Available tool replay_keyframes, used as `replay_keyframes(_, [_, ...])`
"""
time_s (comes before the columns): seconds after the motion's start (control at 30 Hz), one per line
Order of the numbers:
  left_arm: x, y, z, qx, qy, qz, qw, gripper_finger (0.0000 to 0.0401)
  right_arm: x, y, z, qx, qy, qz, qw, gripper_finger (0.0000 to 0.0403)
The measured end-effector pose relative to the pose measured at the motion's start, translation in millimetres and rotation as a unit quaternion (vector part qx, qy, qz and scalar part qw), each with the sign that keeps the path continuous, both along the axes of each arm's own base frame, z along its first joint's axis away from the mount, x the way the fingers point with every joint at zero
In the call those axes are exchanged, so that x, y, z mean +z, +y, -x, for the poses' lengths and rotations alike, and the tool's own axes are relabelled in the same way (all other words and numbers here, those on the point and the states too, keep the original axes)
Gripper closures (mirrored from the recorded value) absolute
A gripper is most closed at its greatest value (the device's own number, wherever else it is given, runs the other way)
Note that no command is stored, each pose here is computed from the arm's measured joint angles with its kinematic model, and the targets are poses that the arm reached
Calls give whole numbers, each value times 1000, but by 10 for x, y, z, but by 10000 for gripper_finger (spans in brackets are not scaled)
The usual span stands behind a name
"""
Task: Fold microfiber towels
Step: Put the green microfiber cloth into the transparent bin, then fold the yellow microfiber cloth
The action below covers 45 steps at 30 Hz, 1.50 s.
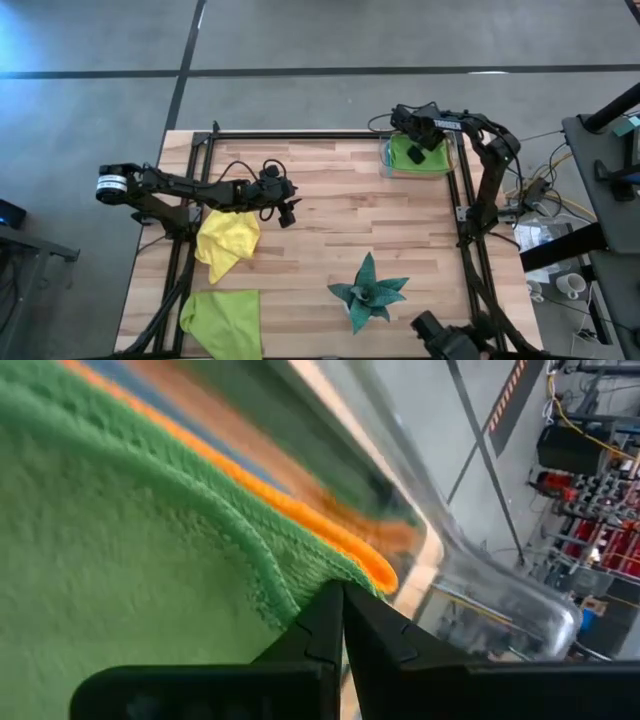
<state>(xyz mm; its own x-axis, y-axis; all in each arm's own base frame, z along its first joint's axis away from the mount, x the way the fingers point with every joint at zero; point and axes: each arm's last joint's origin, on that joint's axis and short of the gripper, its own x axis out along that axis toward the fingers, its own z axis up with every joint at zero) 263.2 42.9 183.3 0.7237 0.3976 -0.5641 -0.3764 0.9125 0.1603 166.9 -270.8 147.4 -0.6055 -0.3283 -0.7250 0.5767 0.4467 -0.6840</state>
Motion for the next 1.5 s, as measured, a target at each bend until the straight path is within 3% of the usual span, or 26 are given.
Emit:
replay_keyframes(0.2, [0,0,0,0,0,0,1000,244,110,-18,-38,4,-18,23,1000,394])
replay_keyframes(0.47, [42,-1,15,2,-8,-4,1000,244,628,150,-73,25,-72,98,992,394])
replay_keyframes(0.6, [174,-54,63,-6,-32,-7,999,244,948,328,-181,75,-139,156,975,394])
replay_keyframes(0.73, [367,-172,168,-58,-62,13,996,244,1247,569,-368,166,-278,200,925,394])
replay_keyframes(0.87, [566,-318,325,-98,-99,54,989,244,1493,862,-549,281,-397,223,845,394])
replay_keyframes(0.97, [702,-437,484,-104,-126,98,982,244,1595,1103,-678,344,-445,210,800,394])
replay_keyframes(1.27, [932,-971,895,-177,-130,265,939,247,1666,1898,-1202,470,-478,139,728,394])
replay_keyframes(1.37, [1029,-1260,899,-201,-118,246,941,259,1686,2145,-1394,503,-486,119,705,394])
replay_keyframes(1.5, [1107,-1518,873,-188,-69,188,962,277,1689,2386,-1655,508,-524,112,675,393])
